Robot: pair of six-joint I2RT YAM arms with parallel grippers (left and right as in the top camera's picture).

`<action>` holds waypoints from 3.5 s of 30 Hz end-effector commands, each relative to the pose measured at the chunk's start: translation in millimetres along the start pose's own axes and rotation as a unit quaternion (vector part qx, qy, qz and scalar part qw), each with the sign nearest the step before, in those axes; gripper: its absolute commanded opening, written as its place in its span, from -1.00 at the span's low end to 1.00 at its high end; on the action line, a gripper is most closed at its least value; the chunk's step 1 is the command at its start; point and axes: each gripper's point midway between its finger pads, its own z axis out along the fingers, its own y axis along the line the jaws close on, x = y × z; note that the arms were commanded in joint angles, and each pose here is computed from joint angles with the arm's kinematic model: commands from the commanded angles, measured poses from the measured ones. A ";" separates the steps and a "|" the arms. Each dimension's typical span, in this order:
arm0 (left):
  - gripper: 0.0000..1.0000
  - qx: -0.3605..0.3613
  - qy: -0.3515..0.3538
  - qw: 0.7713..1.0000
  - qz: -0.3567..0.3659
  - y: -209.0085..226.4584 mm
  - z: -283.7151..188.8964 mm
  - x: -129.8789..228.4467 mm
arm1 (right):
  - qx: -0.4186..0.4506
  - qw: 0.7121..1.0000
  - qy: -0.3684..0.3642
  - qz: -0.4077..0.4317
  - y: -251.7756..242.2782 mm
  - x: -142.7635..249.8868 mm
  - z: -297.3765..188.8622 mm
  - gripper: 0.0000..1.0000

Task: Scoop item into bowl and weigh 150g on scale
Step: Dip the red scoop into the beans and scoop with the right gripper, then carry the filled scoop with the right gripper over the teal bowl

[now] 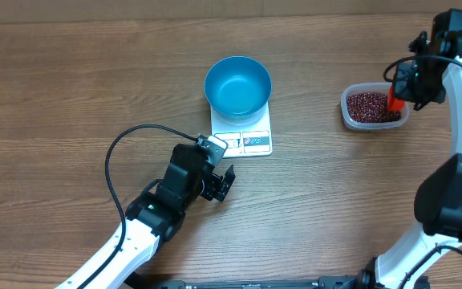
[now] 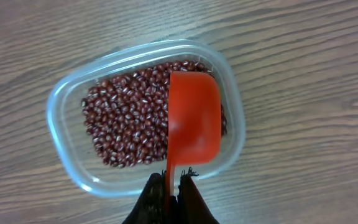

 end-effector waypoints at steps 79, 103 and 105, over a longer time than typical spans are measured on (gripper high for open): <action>0.99 0.001 0.005 1.000 -0.005 -1.4 1.9 3.8 | -0.352 0.917 0.057 0.179 -8.3 31.4 40.8 -0.93; 0.99 0.001 0.005 1.000 -0.005 -1.5 1.9 3.8 | -0.439 0.879 0.005 0.186 -15.3 18.0 15.2 -0.92; 0.99 0.001 0.005 1.000 -0.005 -1.4 1.9 3.8 | -0.450 0.875 0.000 0.182 -13.1 17.3 11.7 -0.92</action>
